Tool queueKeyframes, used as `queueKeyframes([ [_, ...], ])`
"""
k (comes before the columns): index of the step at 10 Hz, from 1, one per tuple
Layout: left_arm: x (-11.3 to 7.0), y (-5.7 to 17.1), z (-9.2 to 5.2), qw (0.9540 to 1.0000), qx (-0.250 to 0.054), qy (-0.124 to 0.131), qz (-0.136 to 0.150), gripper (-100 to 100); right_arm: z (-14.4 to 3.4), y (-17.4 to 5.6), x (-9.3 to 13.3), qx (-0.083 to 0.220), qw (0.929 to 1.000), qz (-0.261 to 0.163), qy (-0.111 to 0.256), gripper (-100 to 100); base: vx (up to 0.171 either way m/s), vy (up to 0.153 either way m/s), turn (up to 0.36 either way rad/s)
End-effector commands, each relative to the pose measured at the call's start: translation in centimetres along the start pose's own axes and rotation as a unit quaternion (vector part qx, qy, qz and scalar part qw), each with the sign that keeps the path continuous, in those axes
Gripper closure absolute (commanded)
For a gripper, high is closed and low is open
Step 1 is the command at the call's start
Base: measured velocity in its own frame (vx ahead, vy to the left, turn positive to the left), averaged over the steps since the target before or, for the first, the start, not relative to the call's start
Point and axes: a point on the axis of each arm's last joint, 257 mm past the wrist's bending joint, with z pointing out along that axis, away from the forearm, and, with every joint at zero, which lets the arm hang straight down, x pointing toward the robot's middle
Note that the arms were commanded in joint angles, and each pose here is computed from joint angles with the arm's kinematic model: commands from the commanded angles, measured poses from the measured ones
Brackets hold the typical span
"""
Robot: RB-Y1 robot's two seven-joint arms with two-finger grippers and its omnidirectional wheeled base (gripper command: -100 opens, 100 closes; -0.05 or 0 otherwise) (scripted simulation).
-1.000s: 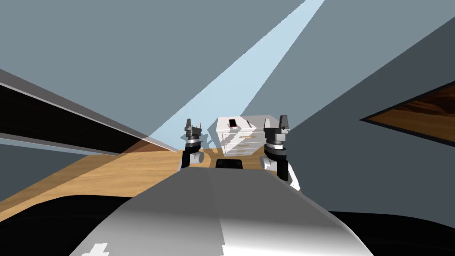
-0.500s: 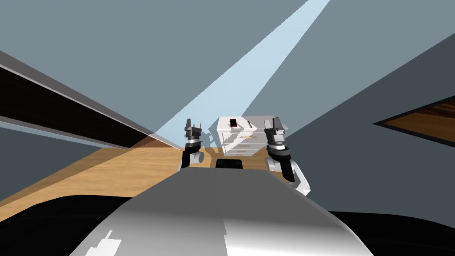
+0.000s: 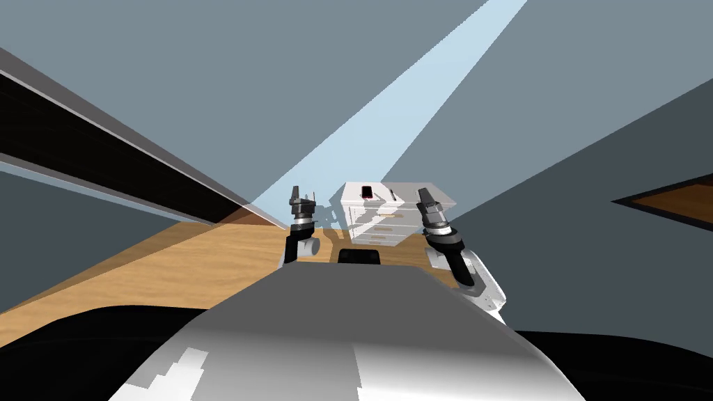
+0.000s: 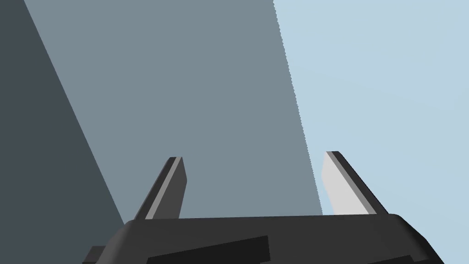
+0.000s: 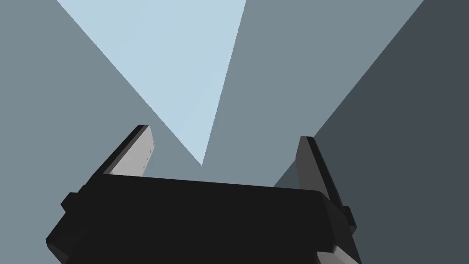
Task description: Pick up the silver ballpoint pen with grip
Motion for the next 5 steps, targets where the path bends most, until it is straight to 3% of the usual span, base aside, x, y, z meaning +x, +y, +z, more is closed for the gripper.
queueKeyframes([
  [1, 0.0, 0.0, 0.0, 1.0, 0.0, 0.0, 0.0, 0, -0.3, -0.5, 0.3, -0.002, 0.9976, -0.06, 0.034, -100, -0.025, -0.043, 0.14],
  [2, 0.0, 0.0, 0.0, 1.0, 0.0, 0.0, 0.0, 0, -0.3, -0.4, 0.6, -0.006, 0.997, -0.063, 0.045, -100, -0.021, -0.039, 0.092],
  [3, 0.0, 0.0, 0.0, 1.0, 0.0, 0.0, 0.0, 0, -0.6, -1.0, 0.6, -0.008, 0.9908, -0.115, 0.07, -100, -0.015, -0.04, 0.143],
  [4, 0.0, 0.0, 0.0, 1.0, 0.0, 0.0, 0.0, 0, -0.6, -0.9, 0.9, -0.014, 0.9892, -0.12, 0.083, -100, -0.016, -0.04, 0.106],
  [5, 0.0, 0.0, 0.0, 1.0, 0.0, 0.0, 0.0, 0, -1.0, -1.6, 0.9, -0.016, 0.9792, -0.172, 0.106, -100, -0.027, -0.048, 0.172],
])
